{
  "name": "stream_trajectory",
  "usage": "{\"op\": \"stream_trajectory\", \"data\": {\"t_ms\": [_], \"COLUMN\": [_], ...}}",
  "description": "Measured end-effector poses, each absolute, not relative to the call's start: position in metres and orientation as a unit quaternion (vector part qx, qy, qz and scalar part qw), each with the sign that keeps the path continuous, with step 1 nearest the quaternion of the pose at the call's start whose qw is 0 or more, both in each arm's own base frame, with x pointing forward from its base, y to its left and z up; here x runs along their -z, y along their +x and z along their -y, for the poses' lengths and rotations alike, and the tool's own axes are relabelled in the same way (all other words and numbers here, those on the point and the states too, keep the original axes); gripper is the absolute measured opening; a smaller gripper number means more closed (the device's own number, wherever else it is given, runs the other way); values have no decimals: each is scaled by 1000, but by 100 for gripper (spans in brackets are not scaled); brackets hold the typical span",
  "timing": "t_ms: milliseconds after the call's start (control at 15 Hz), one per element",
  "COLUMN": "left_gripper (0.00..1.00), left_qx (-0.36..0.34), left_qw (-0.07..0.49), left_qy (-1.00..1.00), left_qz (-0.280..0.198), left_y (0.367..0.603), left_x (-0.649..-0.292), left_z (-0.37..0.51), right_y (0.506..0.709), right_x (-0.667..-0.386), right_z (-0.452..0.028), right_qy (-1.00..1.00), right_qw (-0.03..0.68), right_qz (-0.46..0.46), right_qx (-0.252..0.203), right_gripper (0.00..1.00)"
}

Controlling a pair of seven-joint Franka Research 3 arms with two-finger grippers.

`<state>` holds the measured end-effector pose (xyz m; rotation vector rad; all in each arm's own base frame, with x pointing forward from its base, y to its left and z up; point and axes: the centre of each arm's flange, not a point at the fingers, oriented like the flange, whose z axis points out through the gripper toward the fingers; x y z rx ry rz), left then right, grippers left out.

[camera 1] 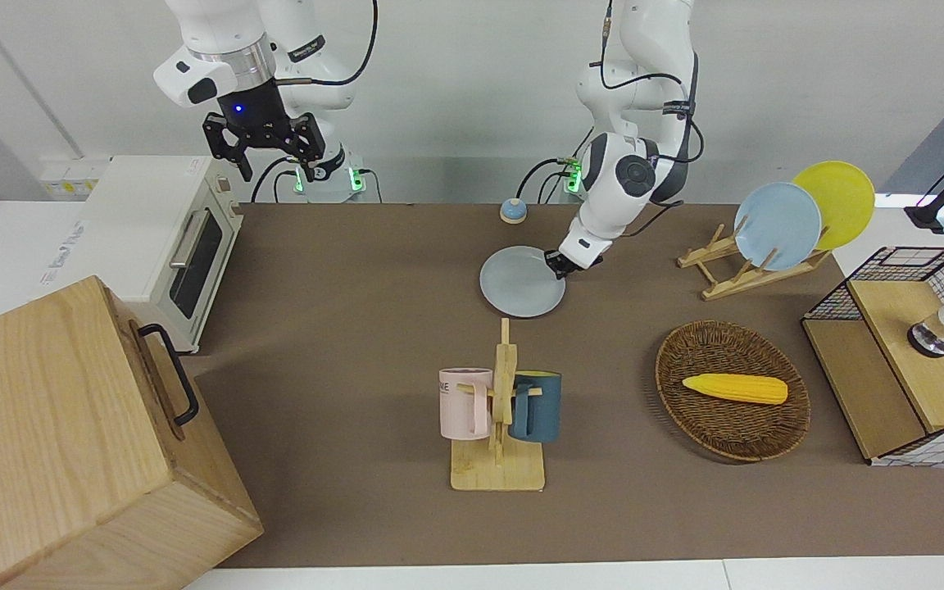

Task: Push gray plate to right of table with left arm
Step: 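Push the gray plate with the left gripper across the table toward the right arm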

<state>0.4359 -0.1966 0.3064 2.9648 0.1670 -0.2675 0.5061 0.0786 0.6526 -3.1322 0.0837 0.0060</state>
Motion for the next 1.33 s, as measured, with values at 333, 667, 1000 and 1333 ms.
{"op": "stream_trajectory", "data": {"t_ms": [333, 667, 1000, 1333], "left_gripper": [3, 3, 3, 3], "left_qx": [71, 66, 73, 69], "left_qw": [88, 113, 131, 141], "left_qy": [992, 989, 985, 984], "left_qz": [-63, -74, -84, -78], "left_y": [422, 421, 419, 412], "left_x": [-300, -297, -297, -295], "left_z": [262, 299, 331, 360], "right_y": [506, 506, 506, 506], "right_x": [-653, -653, -653, -653], "right_z": [-79, -79, -79, -79], "right_qy": [-1000, -1000, -1000, -1000], "right_qw": [4, 4, 4, 4], "right_qz": [-27, -27, -27, -27], "right_qx": [-2, -2, -2, -2], "right_gripper": [100, 100, 100, 100]}}
